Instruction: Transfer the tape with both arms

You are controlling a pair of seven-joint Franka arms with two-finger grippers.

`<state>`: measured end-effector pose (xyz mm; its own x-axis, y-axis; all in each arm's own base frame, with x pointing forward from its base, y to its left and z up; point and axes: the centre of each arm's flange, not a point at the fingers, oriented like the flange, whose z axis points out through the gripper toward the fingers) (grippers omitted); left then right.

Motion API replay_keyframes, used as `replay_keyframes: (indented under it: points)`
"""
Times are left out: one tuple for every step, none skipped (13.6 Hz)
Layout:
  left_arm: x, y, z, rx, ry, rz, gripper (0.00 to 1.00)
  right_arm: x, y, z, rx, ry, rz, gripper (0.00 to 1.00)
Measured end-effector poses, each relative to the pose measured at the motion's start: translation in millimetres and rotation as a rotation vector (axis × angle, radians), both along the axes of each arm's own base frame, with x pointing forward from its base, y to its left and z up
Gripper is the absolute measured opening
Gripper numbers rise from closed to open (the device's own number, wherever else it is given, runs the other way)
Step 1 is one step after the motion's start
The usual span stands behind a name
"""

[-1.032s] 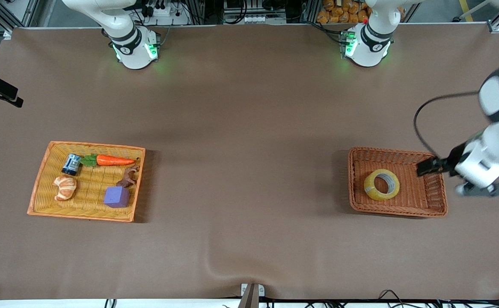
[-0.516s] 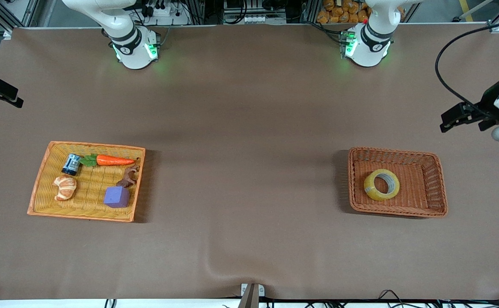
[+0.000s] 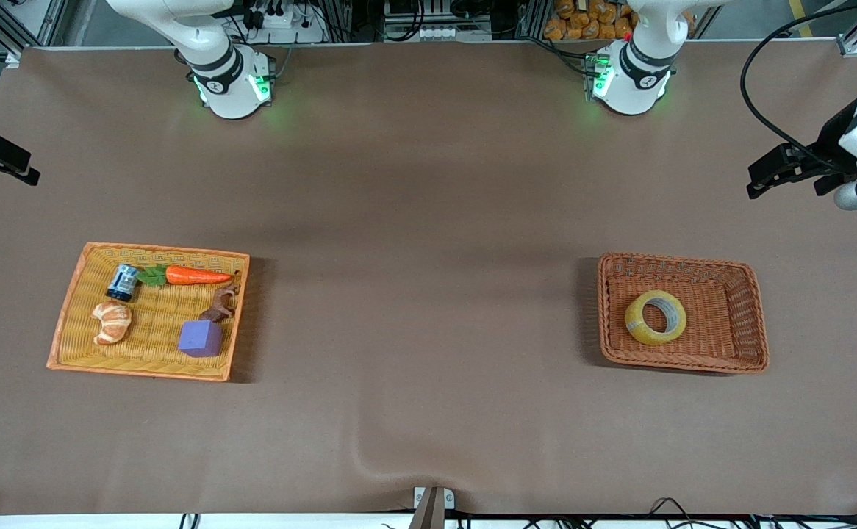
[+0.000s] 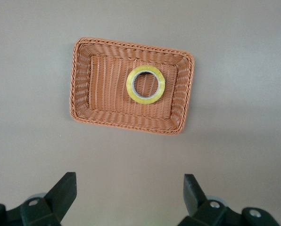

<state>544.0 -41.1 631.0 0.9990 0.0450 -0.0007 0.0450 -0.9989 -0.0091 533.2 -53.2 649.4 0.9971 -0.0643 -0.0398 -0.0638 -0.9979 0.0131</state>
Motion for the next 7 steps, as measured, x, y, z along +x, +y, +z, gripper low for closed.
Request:
replay_keyframes:
  points:
    - [-0.9,1.8,1.6,0.000,-0.002,0.003,1.00,0.0,0.0,0.0,0.000,0.000,0.000,1.00]
    - [-1.9,4.2,2.4,0.000,0.000,0.008,1.00,0.1,0.0,0.0,0.000,-0.001,0.000,1.00]
    - [-2.7,5.4,2.5,0.001,0.004,0.010,1.00,0.1,0.0,0.1,0.000,-0.001,0.000,1.00]
    - [-2.9,4.3,2.5,0.001,0.006,0.008,1.00,0.1,0.1,0.0,0.000,-0.001,0.000,1.00]
    - [-3.0,2.8,3.0,0.001,0.004,0.005,1.00,0.1,0.3,0.1,0.000,-0.001,0.001,1.00]
    - [-2.8,4.6,5.0,0.000,0.000,0.008,1.00,0.2,0.5,0.1,0.000,-0.001,0.001,1.00]
    - [-2.2,9.3,7.4,-0.001,-0.005,0.016,1.00,0.3,0.5,0.2,0.000,-0.002,0.001,1.00]
